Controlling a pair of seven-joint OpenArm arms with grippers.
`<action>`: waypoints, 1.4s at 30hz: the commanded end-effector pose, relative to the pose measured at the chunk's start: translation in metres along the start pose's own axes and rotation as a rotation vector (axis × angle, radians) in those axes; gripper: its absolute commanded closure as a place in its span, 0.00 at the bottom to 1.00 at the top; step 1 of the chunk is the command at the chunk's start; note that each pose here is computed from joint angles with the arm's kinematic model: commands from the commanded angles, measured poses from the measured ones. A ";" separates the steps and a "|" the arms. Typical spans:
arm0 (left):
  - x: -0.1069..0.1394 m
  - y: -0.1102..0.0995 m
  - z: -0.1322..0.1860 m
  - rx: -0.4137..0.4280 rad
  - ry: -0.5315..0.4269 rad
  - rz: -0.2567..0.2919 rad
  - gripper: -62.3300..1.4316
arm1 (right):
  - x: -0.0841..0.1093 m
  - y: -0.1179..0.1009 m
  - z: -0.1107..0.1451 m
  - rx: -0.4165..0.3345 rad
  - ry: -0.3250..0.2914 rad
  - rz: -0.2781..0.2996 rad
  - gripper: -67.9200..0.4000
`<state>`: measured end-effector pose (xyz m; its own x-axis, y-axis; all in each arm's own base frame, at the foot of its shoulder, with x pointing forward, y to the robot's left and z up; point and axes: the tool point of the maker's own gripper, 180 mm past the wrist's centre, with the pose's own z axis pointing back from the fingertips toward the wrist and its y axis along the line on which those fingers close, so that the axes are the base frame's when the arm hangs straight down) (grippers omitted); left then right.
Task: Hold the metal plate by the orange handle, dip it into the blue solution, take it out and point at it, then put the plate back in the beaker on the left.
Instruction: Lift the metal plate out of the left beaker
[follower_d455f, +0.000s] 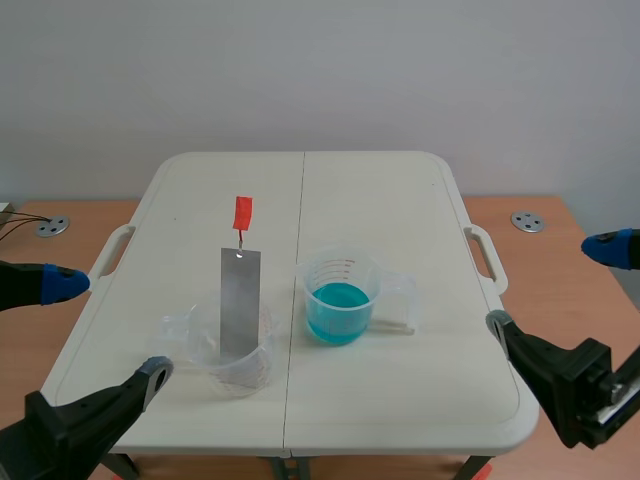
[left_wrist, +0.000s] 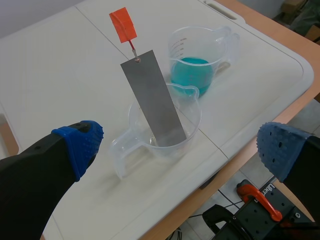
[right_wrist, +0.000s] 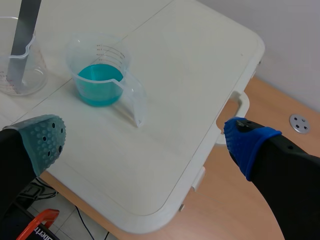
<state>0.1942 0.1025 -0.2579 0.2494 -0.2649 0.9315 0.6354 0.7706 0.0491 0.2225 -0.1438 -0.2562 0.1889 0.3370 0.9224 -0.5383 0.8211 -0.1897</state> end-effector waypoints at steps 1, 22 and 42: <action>0.006 -0.003 0.000 -0.003 -0.024 0.012 0.00 | 0.015 -0.002 -0.001 -0.003 -0.066 0.005 0.02; 0.006 -0.003 0.000 -0.004 -0.028 0.012 0.94 | 0.056 0.026 -0.060 0.089 -0.227 -0.082 0.02; -0.066 -0.003 0.057 0.086 0.281 0.062 0.94 | 0.079 0.058 -0.147 0.209 -0.248 -0.279 0.02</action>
<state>0.1355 0.1518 -0.3016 0.4826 -0.3686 0.7945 0.5568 0.8293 0.0466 0.3212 -0.0032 -0.2574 0.1959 -0.0031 0.9806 -0.6478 0.7503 0.1318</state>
